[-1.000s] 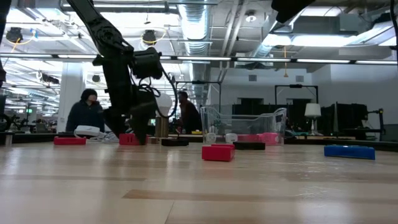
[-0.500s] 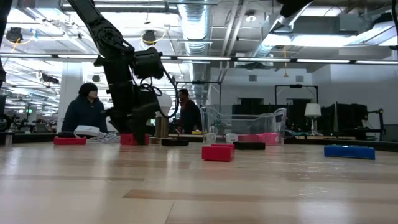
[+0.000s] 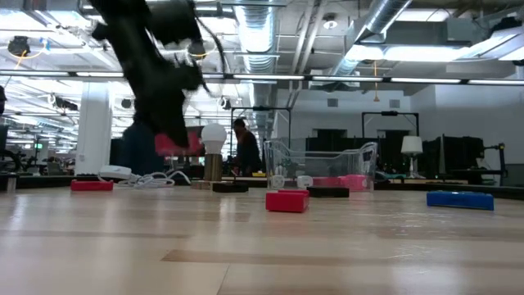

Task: Pick & Place Office items
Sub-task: Put the red charger adapter into the transparent bin

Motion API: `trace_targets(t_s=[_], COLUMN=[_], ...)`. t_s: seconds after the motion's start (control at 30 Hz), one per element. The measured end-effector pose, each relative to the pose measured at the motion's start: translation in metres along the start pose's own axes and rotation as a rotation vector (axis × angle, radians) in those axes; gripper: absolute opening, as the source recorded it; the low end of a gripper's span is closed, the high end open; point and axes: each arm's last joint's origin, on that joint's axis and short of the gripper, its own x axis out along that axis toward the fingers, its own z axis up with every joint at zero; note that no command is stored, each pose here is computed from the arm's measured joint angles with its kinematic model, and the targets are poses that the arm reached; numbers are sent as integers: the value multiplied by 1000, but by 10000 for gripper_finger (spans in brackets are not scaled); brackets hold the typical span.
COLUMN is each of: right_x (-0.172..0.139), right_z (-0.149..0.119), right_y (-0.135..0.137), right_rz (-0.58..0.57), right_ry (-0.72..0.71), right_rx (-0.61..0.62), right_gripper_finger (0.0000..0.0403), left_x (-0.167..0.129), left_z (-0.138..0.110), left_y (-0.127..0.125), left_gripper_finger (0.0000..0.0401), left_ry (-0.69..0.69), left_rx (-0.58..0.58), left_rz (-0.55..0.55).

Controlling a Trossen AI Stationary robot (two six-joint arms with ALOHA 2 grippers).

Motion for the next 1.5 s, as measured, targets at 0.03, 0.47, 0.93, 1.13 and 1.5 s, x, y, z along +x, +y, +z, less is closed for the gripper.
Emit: trace_targets(t_s=[0.03, 0.47, 0.93, 1.13, 1.5], right_x=[-3, -7, 1, 5, 6], right_z=[-2, -25, -38, -41, -42], right_y=[1, 2, -4, -3, -4], right_rz=[3, -14, -55, -50, -55], right_ry=[-18, -146, -223, -233, -242], right_rx=[2, 26, 31, 46, 46], right_gripper_finger=[177, 176, 176, 177, 177], left_x=[-8, -28, 18, 16, 62], left_z=[-3, 14, 161, 202, 226], left_y=[-6, -66, -8, 12, 48], left_gripper_finger=[204, 204, 205, 205, 205], left_ry=[-14, -335, -500, -557, -476], left_rx=[22, 180, 133, 174, 177], left_rz=[-24, -408, -314, -277, -232])
